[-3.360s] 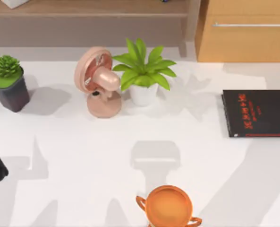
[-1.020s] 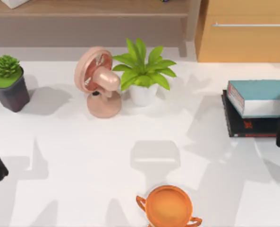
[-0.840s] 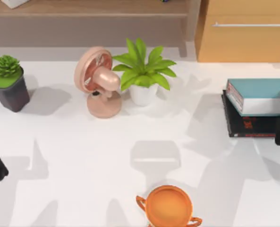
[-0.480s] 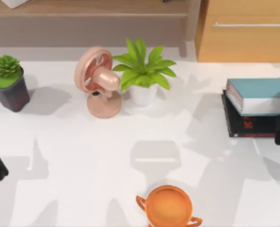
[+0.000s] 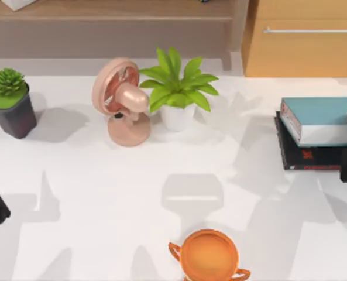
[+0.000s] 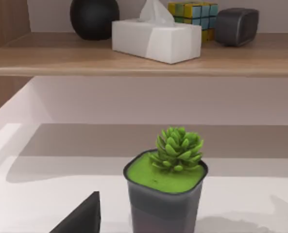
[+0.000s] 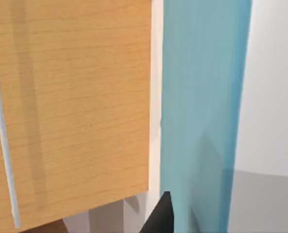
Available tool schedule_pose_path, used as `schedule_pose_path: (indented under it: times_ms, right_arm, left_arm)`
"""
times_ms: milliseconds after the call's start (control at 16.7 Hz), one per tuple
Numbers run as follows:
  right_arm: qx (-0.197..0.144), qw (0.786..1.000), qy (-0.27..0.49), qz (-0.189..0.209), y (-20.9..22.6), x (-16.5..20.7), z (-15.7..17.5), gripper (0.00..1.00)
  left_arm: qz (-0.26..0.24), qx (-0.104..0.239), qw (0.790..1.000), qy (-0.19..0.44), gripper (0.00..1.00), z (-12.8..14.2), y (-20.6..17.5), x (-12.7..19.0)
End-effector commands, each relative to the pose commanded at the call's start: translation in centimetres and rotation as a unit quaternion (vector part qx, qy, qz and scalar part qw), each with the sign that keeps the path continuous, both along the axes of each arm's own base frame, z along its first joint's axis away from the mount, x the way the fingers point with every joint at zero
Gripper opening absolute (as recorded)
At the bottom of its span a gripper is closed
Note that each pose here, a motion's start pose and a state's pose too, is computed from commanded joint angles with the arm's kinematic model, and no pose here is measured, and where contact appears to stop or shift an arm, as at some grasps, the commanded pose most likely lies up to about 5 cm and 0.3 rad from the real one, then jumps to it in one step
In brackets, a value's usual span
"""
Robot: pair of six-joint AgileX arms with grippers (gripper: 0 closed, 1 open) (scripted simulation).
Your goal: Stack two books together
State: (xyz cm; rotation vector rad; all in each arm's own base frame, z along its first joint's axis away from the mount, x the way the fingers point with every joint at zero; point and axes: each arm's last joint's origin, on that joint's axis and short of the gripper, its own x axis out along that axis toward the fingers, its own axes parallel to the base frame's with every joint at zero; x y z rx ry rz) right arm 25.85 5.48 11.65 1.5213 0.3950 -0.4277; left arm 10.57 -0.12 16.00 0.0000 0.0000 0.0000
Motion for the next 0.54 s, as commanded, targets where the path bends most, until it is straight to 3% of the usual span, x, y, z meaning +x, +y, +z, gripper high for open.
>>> schedule_pose_path:
  times_ms: [180,540]
  right_arm:
    - [0.0,1.0,0.0,0.0,0.0,0.0,0.0,0.98]
    - [0.0,1.0,0.0,0.0,0.0,0.0,0.0,1.0]
  left_arm:
    - [0.0,0.0,1.0,0.0,1.0,0.0,0.0,0.0]
    - [0.0,0.0,1.0,0.0,1.0,0.0,0.0,0.0]
